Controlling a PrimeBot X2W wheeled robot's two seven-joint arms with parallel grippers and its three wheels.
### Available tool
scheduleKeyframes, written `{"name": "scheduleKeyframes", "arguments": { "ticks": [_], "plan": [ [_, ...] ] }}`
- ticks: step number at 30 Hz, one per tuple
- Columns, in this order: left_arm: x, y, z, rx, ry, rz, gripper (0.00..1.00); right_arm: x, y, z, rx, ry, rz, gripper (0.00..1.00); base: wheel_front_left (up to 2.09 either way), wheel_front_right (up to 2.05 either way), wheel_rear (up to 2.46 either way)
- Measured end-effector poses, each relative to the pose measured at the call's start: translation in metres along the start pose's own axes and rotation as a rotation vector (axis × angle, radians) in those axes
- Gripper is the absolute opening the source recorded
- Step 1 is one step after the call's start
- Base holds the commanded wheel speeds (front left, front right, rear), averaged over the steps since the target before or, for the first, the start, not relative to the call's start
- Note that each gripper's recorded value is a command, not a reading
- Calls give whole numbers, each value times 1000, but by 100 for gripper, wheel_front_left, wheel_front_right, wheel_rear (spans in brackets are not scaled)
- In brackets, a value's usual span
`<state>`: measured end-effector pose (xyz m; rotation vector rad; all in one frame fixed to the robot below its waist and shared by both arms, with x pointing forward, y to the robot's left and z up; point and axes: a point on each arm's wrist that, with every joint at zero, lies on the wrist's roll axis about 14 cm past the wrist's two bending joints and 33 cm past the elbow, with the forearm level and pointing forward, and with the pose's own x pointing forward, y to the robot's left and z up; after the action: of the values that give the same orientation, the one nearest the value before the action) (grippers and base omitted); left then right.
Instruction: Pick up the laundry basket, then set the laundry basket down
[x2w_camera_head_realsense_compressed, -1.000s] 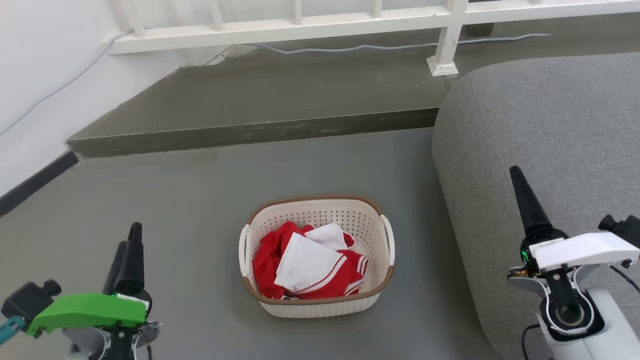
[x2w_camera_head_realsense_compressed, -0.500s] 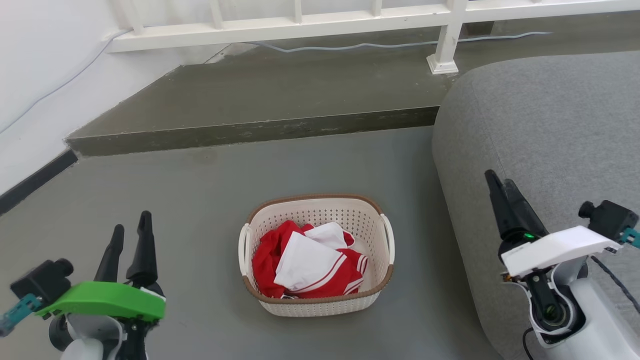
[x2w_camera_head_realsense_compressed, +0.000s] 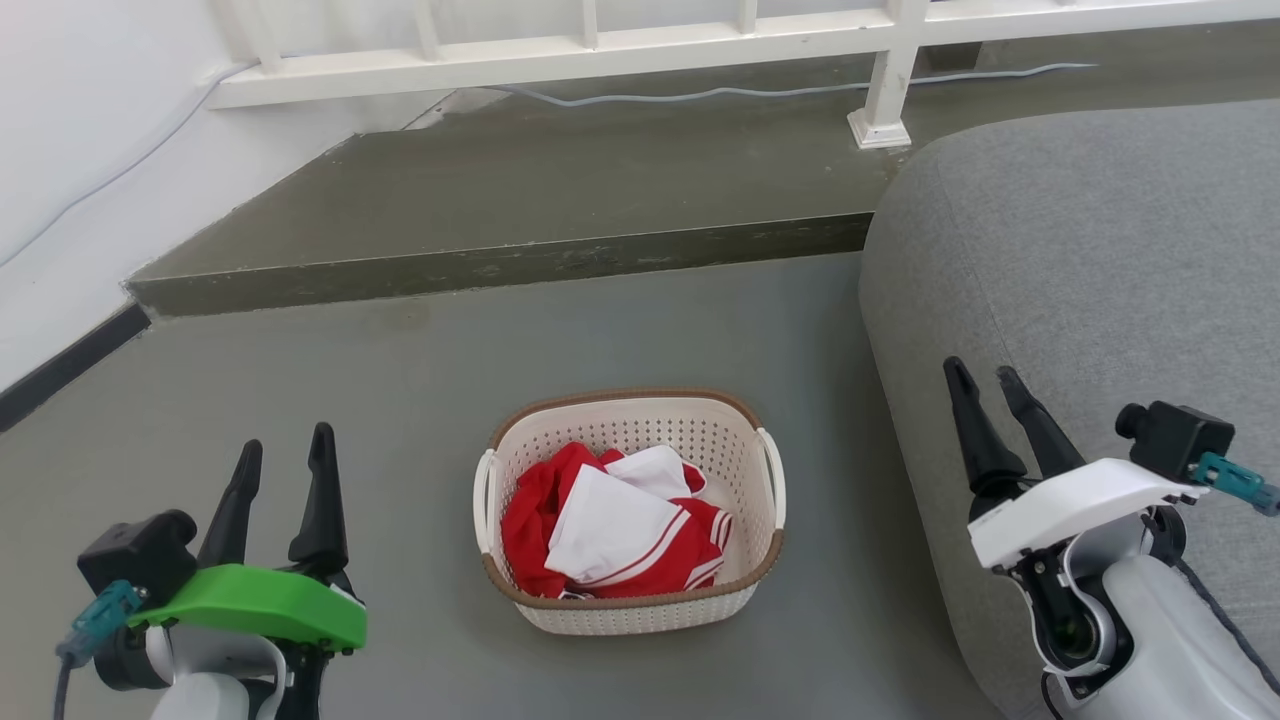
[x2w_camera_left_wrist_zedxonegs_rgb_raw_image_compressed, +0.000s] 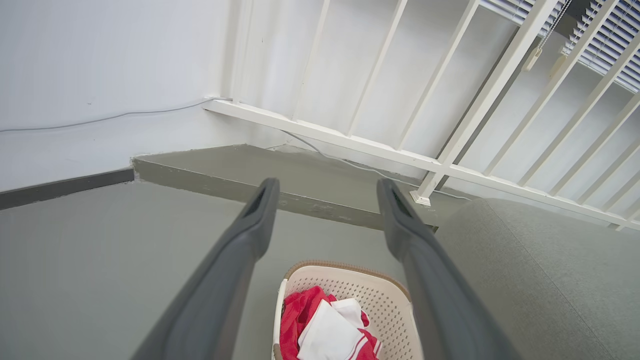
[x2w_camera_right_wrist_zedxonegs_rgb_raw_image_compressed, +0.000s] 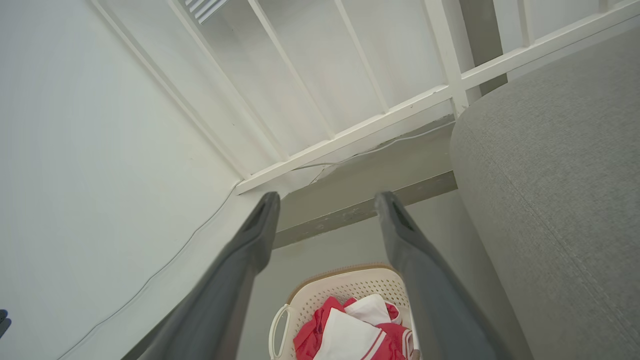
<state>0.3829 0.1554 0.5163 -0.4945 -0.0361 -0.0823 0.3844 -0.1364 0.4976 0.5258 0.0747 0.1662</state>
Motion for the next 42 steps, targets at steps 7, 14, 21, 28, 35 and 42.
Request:
{"name": "scheduleKeyframes", "arguments": {
  "ticks": [7, 14, 21, 28, 35, 42],
  "plan": [
    [0, -4, 2, 88, -22, -10, 100, 1, 6, -2, -91, -4, 18, 100, 0, 0, 0],
    [2, -11, 7, 175, -53, -36, 100, 6, 14, -1, -178, -19, 46, 100, 0, 0, 0],
    [6, -21, 10, 257, -81, -73, 100, 9, 17, -2, -264, -33, 63, 100, 0, 0, 0],
    [9, -18, 9, 248, -81, -60, 100, 13, 12, -3, -267, -26, 50, 100, 0, 0, 0],
    [11, -15, 7, 242, -76, -50, 100, 14, 10, -6, -260, -21, 41, 100, 0, 0, 0],
    [18, -15, 3, 237, -66, -54, 100, 21, 7, -4, -262, -24, 35, 100, 0, 0, 0]
  ]
}}
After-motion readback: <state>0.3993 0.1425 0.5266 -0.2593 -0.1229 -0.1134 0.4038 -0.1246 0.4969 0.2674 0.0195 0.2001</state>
